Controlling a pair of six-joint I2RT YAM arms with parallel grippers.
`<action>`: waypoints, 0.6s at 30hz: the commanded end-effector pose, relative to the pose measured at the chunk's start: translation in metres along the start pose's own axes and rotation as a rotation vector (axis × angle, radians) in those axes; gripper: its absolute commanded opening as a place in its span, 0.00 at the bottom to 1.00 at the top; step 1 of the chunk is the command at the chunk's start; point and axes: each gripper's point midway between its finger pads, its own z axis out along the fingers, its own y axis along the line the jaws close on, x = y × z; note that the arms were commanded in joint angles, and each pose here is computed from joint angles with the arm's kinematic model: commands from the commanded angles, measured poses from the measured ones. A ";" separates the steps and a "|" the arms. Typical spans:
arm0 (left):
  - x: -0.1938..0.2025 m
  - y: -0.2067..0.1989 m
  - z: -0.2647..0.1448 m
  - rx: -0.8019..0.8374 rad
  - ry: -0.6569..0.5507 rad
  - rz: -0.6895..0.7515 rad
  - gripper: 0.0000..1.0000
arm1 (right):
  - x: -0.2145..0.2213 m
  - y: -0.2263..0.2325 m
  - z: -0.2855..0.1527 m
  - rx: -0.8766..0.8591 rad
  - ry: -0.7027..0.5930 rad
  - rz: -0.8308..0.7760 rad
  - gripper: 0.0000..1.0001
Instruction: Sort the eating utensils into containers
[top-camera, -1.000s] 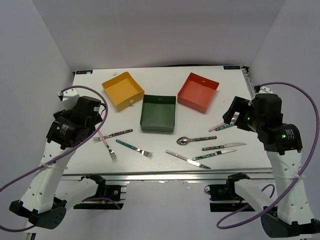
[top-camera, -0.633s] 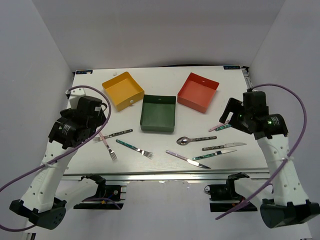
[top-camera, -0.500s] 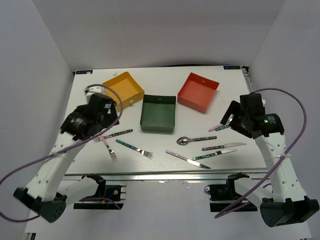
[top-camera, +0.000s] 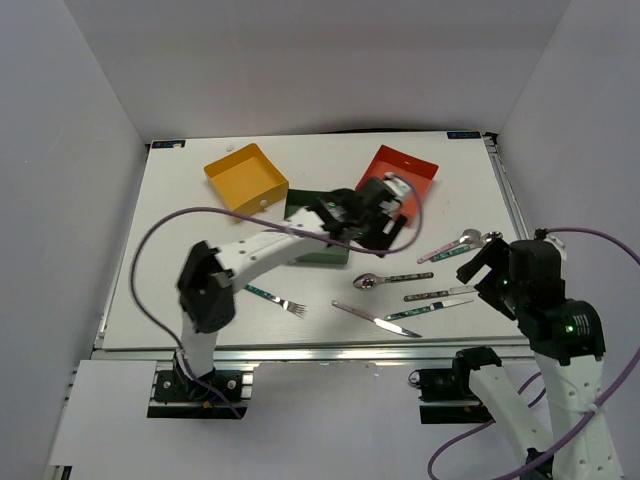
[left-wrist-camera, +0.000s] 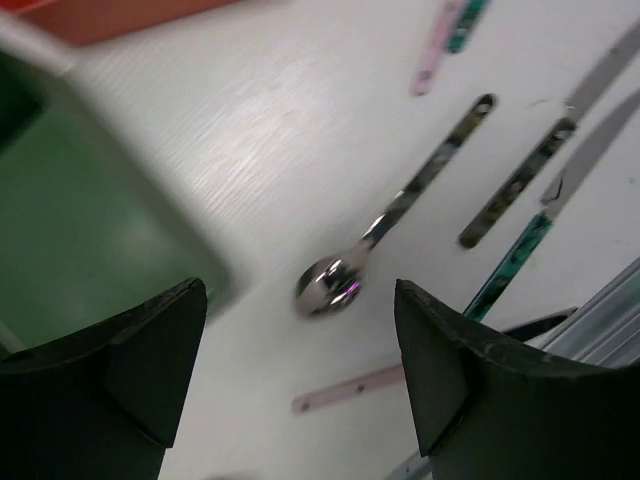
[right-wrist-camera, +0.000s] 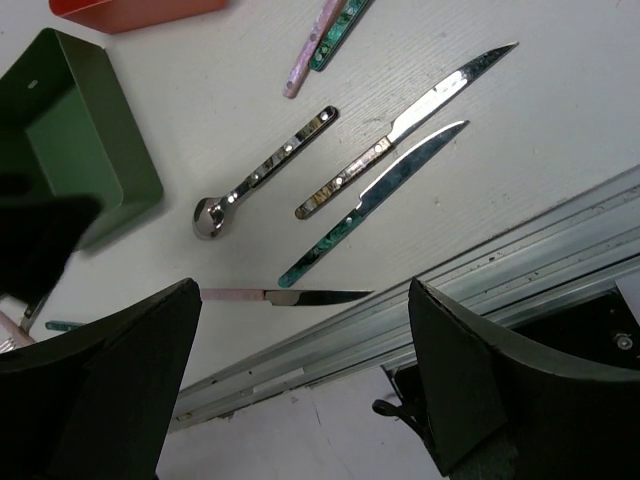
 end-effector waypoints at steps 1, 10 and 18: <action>-0.007 -0.051 0.034 0.116 -0.003 0.169 0.84 | 0.003 -0.003 -0.015 -0.009 0.006 0.033 0.88; 0.012 -0.115 0.113 0.231 0.040 0.229 0.70 | 0.015 0.003 -0.031 -0.081 0.065 -0.017 0.87; 0.061 -0.104 0.143 0.178 0.115 0.247 0.60 | 0.012 0.007 -0.037 -0.118 0.054 -0.072 0.87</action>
